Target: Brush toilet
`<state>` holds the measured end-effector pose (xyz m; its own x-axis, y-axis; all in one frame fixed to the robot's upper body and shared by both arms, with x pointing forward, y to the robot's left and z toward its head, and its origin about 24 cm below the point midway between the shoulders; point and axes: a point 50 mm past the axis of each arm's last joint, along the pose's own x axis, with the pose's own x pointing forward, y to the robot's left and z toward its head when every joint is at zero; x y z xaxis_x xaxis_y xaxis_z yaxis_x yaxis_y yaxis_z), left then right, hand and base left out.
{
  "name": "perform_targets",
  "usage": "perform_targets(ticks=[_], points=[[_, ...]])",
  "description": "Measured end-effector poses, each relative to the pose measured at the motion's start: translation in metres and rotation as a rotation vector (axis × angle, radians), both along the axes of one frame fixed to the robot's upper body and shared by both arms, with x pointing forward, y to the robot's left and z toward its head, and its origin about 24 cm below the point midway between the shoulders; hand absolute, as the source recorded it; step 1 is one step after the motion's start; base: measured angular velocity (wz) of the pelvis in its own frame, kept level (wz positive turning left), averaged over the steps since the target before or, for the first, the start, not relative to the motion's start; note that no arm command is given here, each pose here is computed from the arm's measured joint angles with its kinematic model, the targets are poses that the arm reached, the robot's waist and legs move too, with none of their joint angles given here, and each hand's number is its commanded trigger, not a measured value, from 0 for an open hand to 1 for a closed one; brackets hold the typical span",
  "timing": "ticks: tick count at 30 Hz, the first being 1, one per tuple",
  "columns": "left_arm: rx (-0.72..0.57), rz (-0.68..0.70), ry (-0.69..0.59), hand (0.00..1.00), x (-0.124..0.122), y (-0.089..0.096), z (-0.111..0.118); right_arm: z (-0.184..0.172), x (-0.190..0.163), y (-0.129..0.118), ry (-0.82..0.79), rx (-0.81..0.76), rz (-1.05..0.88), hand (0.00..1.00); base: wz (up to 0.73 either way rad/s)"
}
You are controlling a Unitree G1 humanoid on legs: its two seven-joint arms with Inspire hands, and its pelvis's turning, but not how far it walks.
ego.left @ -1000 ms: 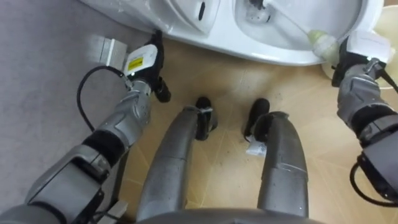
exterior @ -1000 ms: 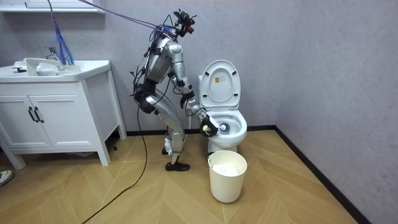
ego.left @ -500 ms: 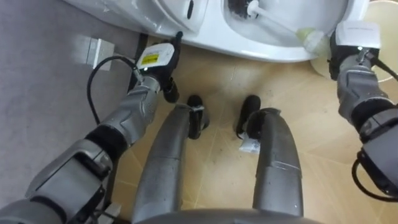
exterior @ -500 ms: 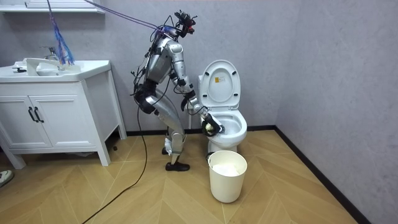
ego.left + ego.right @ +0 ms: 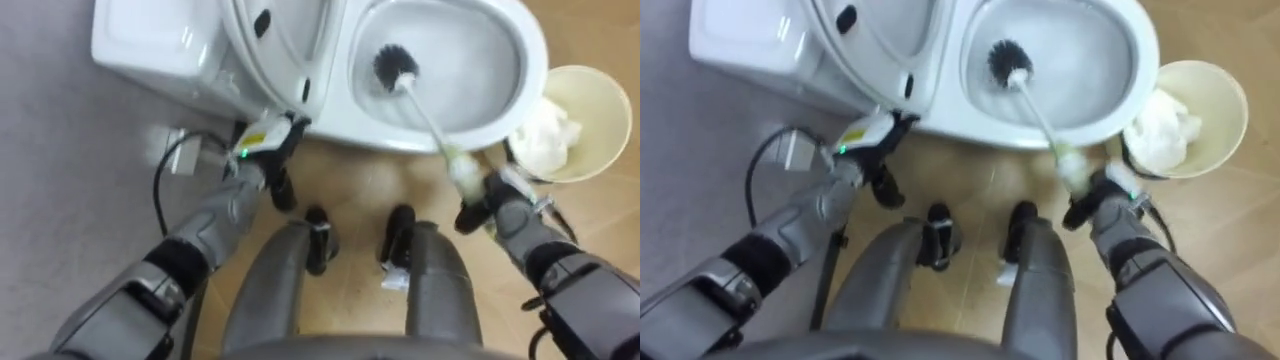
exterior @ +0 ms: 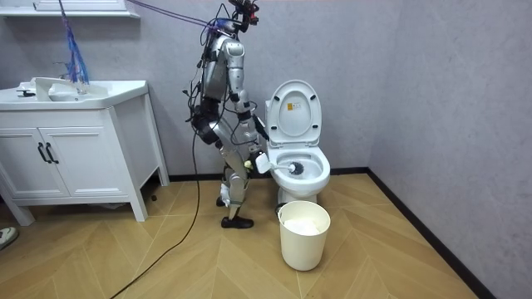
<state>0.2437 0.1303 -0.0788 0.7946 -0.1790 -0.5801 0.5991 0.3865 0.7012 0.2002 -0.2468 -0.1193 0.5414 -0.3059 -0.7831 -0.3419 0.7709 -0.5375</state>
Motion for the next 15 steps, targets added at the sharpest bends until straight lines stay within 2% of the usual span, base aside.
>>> perform_targets(ticks=[2, 5, 7, 11, 12, 15], points=[[-0.017, 0.021, 0.062, 0.00, -0.009, 0.006, -0.009, -0.005, -0.010, -0.002, 0.030, 0.041, -0.052, 1.00, -0.04], [0.003, 0.068, 0.164, 0.00, -0.031, 0.027, -0.027, -0.013, -0.025, 0.000, 0.072, 0.092, -0.091, 1.00, -0.03], [-0.019, 0.179, 0.241, 0.00, -0.055, 0.046, -0.040, -0.020, -0.041, 0.004, 0.097, 0.138, -0.149, 1.00, -0.07], [-0.083, 0.362, 0.332, 0.00, -0.088, 0.068, -0.056, -0.029, -0.067, 0.000, 0.130, 0.171, -0.248, 1.00, 0.00], [-0.100, 0.437, 0.358, 0.00, -0.100, 0.078, -0.060, -0.031, -0.074, -0.002, 0.138, 0.178, -0.275, 1.00, -0.07], [-0.040, 0.542, 0.418, 0.00, -0.128, 0.104, -0.066, -0.034, -0.091, -0.006, 0.158, 0.190, -0.339, 1.00, -0.07]])
